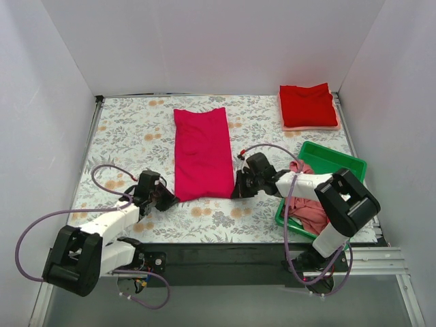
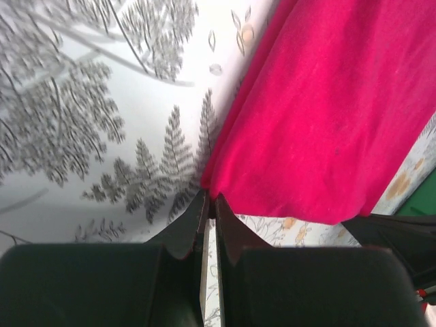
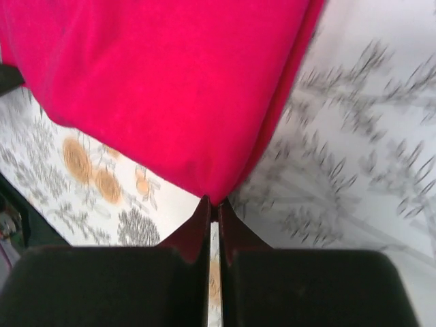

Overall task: Fold and stack the t-shirts
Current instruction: Fold the tshirt

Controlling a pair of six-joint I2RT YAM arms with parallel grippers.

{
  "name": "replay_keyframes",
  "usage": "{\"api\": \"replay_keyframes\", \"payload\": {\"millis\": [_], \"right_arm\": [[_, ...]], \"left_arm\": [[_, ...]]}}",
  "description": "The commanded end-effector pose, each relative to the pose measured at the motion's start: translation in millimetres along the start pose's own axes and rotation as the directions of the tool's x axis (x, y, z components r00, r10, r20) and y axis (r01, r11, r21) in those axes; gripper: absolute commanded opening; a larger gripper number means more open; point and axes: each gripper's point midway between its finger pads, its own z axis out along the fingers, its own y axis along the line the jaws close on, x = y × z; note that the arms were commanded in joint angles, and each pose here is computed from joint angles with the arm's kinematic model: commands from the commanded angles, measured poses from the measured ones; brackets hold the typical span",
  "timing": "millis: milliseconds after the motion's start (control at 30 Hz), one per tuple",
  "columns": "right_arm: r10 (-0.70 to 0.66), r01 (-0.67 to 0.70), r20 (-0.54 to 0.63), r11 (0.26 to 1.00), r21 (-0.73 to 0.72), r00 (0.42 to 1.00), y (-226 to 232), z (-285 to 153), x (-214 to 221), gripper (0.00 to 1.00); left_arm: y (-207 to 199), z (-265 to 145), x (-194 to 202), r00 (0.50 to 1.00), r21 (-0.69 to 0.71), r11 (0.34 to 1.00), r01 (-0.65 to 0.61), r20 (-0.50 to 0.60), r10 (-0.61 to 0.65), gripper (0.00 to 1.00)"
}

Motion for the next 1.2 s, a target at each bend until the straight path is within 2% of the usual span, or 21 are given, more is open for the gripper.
{"api": "replay_keyframes", "payload": {"millis": [0,133,267,400,533,600,867,1033,1167], "right_arm": [[-0.025,0.026,-0.068,1.0,0.01,0.997,-1,-10,41,0.01],[-0.038,0.039,-0.08,0.999,0.004,0.996,6,-22,65,0.01],[-0.05,0.054,-0.098,0.998,0.033,0.994,6,-33,90,0.01],[-0.045,0.06,-0.135,0.992,0.107,0.99,-5,-51,116,0.01],[-0.029,0.042,-0.14,0.995,0.086,0.99,-1,-63,133,0.01],[-0.033,0.043,-0.142,0.996,0.073,0.989,2,-65,136,0.01],[-0.064,0.068,-0.12,0.997,0.028,0.991,26,-66,135,0.01],[-0.086,0.088,-0.138,0.996,0.007,0.987,31,-66,136,0.01],[-0.096,0.098,-0.081,0.995,0.021,0.992,33,-72,123,0.01]], "left_arm": [[24,-7,34,0.998,-0.075,0.997,-0.001,-0.068,-0.004,0.0],[37,-18,43,1.0,-0.153,0.988,0.002,-0.03,-0.007,0.0],[54,-35,52,0.999,-0.21,0.977,0.019,-0.039,-0.027,0.0],[51,-48,63,0.997,-0.158,0.987,0.025,-0.069,-0.036,0.0],[49,-50,85,0.986,-0.082,0.996,0.038,-0.157,-0.05,0.0],[48,-53,92,0.98,-0.062,0.998,0.034,-0.192,-0.045,0.0],[38,-63,99,0.977,0.003,1.0,-0.005,-0.211,0.005,0.0],[28,-69,90,0.985,0.014,1.0,-0.01,-0.171,0.012,0.0],[8,-78,74,0.994,0.053,0.999,-0.002,-0.109,0.008,0.0]]}}
